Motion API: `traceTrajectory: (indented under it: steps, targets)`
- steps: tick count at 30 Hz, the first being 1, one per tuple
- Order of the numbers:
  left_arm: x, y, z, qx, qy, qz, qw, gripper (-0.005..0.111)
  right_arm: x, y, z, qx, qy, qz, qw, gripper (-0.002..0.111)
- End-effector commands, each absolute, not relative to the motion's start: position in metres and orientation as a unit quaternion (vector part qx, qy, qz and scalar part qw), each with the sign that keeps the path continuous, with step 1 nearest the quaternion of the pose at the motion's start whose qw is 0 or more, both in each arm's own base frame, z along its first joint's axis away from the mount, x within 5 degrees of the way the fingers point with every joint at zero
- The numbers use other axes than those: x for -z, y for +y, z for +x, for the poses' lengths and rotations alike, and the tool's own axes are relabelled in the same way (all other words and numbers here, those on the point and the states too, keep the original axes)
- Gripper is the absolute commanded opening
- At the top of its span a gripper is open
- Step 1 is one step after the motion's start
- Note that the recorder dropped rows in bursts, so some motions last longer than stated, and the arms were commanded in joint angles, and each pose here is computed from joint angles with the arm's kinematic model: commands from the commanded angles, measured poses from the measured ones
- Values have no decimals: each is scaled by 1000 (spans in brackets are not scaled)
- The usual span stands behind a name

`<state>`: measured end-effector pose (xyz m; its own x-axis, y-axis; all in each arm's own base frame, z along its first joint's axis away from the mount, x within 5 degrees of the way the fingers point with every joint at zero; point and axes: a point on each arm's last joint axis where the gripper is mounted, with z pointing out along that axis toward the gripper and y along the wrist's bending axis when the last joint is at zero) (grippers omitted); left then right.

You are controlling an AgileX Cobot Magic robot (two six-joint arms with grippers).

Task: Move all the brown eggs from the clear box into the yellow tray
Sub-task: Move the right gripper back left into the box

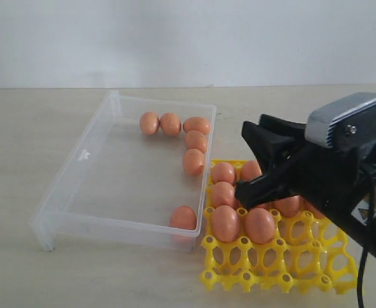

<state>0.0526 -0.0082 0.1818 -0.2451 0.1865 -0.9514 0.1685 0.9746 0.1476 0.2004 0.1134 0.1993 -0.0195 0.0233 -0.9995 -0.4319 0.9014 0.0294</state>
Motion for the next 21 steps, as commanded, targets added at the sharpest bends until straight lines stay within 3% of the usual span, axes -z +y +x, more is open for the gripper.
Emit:
traceTrajectory:
  steps: [1, 4, 7, 14, 19, 21]
  targets:
    - [-181, -8, 53, -5, 789, 106, 605, 4, -229, 135, 218, -209, 662, -172, 699, 0]
    - [-181, -8, 53, -5, 789, 106, 605, 4, -261, 158, 253, -200, 708, -191, 649, 0]
    - [-181, -8, 53, -5, 789, 106, 605, 4, -271, 183, 286, -149, 809, -241, 515, 0]
    - [-181, -8, 53, -5, 789, 106, 605, 4, -214, 227, 306, -36, 897, -370, 238, 0]
    - [-181, -8, 53, -5, 789, 106, 605, 4, -200, 242, 320, -33, 902, -370, 219, 1]
    - [-181, -8, 53, -5, 789, 106, 605, 4, -210, 247, 326, -39, 896, -369, 244, 10]
